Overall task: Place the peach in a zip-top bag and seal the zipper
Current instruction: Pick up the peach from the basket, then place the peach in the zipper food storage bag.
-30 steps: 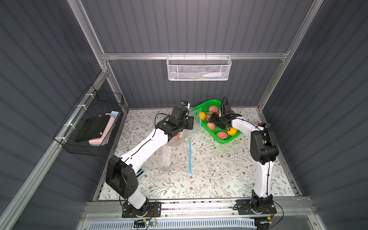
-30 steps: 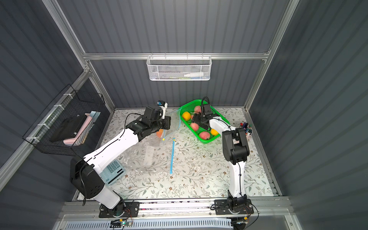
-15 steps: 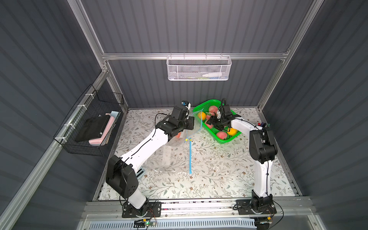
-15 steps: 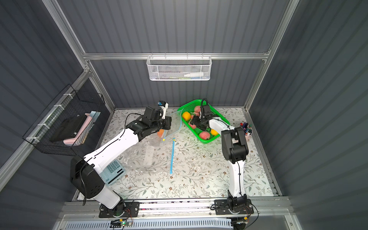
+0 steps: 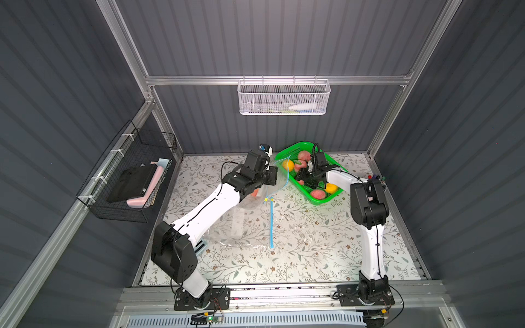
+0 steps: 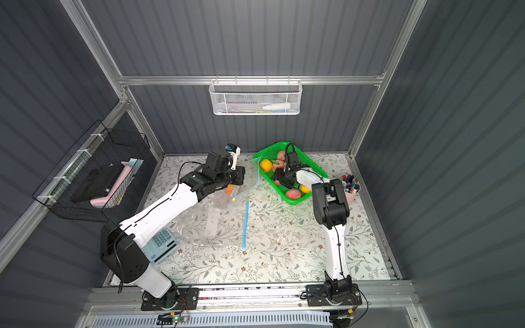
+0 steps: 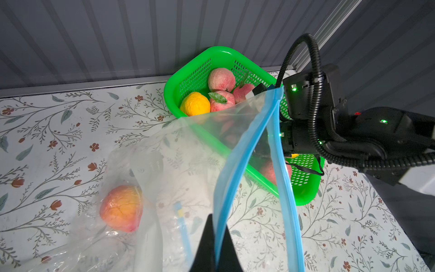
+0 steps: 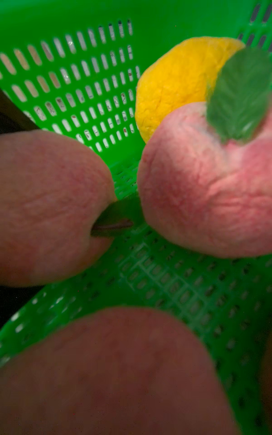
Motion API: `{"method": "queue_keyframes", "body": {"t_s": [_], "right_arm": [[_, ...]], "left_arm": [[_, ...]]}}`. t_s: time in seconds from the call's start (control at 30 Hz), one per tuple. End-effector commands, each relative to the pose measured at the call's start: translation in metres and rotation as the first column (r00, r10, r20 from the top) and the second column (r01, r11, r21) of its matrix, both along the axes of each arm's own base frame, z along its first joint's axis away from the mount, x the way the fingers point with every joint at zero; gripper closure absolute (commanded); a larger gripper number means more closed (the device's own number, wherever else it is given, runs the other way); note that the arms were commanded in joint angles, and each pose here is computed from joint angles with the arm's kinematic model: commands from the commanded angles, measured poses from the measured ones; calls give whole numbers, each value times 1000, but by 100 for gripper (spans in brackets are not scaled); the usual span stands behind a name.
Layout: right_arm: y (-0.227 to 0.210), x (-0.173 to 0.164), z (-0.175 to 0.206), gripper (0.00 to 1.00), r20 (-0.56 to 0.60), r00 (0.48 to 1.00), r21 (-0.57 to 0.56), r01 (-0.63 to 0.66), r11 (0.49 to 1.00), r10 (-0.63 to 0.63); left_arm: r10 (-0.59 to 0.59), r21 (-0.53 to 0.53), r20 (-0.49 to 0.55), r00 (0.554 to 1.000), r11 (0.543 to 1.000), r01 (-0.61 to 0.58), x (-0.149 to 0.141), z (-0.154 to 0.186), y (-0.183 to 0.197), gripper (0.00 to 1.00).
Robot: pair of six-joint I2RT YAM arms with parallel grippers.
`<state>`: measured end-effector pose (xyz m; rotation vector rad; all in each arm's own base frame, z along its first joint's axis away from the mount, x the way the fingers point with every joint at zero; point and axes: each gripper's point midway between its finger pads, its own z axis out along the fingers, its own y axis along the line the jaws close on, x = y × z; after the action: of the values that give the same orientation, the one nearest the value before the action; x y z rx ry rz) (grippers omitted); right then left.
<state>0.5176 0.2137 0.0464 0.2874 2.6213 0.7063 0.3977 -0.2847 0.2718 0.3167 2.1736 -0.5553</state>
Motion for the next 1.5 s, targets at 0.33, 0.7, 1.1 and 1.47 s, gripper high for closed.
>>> {"method": "queue_keyframes", "body": {"t_s": [0.33, 0.7, 1.1, 1.47], "right_arm": [[-24, -24, 103, 44, 237, 970, 63, 32, 998, -46], [-16, -102, 205, 45, 523, 838, 92, -235, 968, 154], [44, -179, 280, 46, 771, 557, 56, -543, 838, 310], [80, -182, 260, 46, 749, 539, -14, -568, 823, 384]], "left_arm": [[-38, -60, -21, 999, 998, 37, -9, 11, -5, 100], [-30, -102, -67, 997, 994, 23, -5, 7, -13, 100], [-41, -151, -108, 993, 988, 24, -8, 6, -19, 100], [-35, -177, -83, 996, 984, 20, -12, 19, -16, 100]]}}
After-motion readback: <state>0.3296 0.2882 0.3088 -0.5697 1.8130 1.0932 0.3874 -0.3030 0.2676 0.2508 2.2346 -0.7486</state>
